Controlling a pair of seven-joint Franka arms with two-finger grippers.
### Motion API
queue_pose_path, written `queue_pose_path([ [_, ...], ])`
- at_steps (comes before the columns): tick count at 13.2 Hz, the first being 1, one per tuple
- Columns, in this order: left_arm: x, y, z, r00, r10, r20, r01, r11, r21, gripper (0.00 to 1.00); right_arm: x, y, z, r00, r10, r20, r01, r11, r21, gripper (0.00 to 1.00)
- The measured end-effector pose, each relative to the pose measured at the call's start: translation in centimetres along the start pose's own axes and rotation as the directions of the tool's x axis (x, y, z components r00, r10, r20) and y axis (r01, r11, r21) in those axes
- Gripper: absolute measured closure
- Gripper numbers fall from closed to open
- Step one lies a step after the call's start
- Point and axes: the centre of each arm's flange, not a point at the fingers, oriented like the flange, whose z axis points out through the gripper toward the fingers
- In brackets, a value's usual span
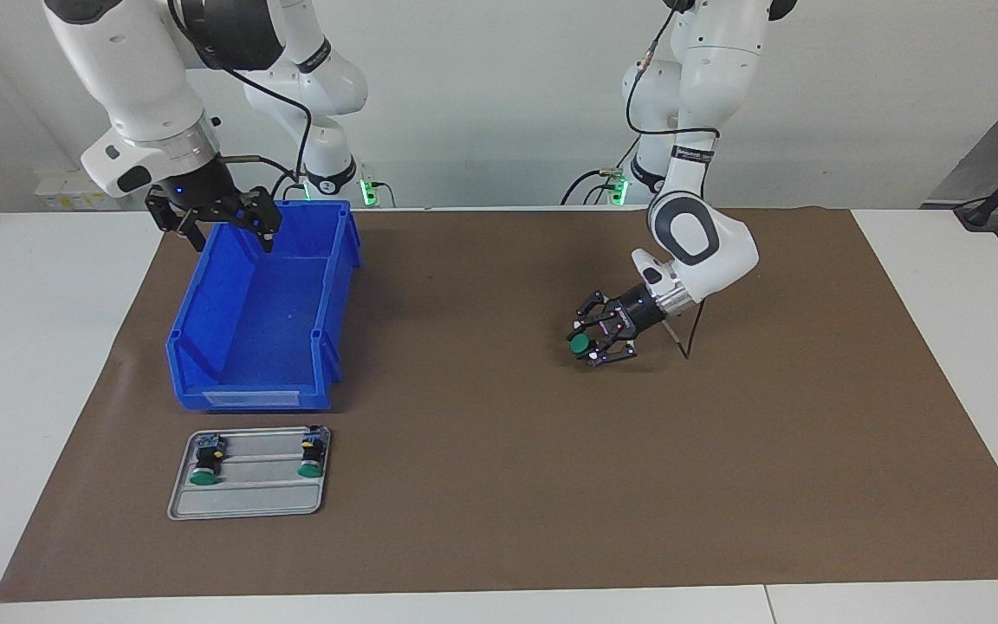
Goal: Place and press button with both arms
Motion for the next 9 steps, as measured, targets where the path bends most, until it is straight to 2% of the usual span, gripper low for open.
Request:
queue_pose_path([
  [9, -2.9, -0.4, -2.8, 0.995, 0.005, -0.095, -0.008, 0.999, -0.041, 0.60, 0.0, 0.0, 0.0, 1.000, 0.000, 0.000, 0.000, 1.000, 0.000, 0.00],
])
